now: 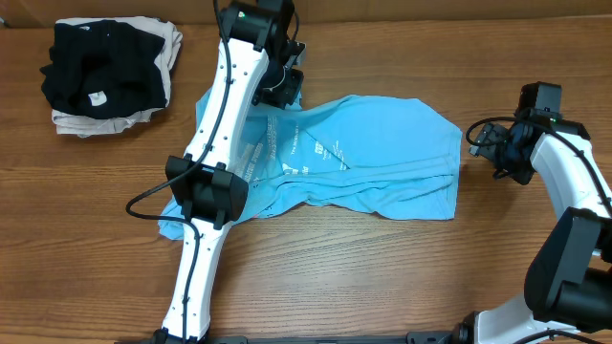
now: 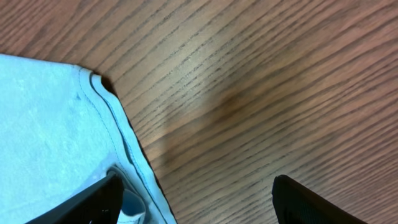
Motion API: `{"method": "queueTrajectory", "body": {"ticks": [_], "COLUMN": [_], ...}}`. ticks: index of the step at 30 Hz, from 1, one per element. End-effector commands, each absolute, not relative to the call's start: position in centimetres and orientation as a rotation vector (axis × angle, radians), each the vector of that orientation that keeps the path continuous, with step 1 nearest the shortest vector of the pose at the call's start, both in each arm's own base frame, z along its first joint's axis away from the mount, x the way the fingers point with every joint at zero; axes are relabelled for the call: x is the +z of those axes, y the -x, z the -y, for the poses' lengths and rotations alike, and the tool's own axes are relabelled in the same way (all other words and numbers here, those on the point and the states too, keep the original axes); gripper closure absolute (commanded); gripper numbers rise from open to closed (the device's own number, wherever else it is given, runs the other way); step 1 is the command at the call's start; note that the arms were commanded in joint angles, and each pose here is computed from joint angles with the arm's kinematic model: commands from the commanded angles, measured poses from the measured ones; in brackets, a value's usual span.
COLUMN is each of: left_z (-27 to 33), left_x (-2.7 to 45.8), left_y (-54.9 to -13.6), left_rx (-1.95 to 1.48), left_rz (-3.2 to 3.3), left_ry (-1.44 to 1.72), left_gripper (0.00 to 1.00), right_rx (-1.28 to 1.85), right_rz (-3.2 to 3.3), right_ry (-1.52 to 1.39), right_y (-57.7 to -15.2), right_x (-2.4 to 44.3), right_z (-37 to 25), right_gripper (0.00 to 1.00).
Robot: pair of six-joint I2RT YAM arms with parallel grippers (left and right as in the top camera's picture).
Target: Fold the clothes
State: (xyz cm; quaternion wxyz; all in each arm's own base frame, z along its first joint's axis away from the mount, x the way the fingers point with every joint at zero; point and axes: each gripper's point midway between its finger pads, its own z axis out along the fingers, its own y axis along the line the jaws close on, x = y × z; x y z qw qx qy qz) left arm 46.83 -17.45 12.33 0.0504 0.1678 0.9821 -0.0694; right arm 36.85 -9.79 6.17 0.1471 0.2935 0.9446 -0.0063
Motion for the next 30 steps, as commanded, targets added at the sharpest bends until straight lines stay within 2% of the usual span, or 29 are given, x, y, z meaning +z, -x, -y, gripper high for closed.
{"method": "queueTrajectory", "body": {"ticks": [1,9,14,15,16,19,24,30], "left_z": [16.9,15.0,13.9,13.8,13.8,13.7,13.6,16.6], "left_x": [11.1,4.0,2.2,2.3,2.5,3.6,6.9,10.2], "left_y": [-46.0,-40.5,-37.9,-37.9,-37.9,-38.2,-40.7,-48.1], "left_rx": [-0.194,-0.105,-0.070,-0.070,-0.073,-0.065,-0.023,-0.169], "left_rz": [-3.076,-3.404,-3.523,-3.523,-3.518,-3.482,-3.326,-2.964], "left_ry": [-0.362,-0.358,-0.347,-0.347,-0.354,-0.377,-0.403,-0.441], "left_gripper": [0.96,0.96,0.96,0.90,0.74,0.02,0.00,0.00], "right_rx": [-0.004,-0.006,-0.006,-0.006,-0.006,-0.006,-0.003,0.025], "right_rz": [-2.699,-2.718,-2.720,-2.720,-2.719,-2.719,-2.709,-2.691], "right_ry": [-0.842,-0.847,-0.847,-0.848,-0.848,-0.847,-0.845,-0.841], "right_y": [-37.6,-37.1,-37.1,-37.1,-37.1,-37.1,-37.3,-37.8], "right_x": [6.8,6.7,6.7,6.7,6.7,6.7,6.7,6.9], "right_z": [9.8,9.7,9.7,9.7,9.7,9.7,9.8,9.6], "right_gripper": [0.19,0.19,0.18,0.18,0.17,0.16,0.15,0.15]}}
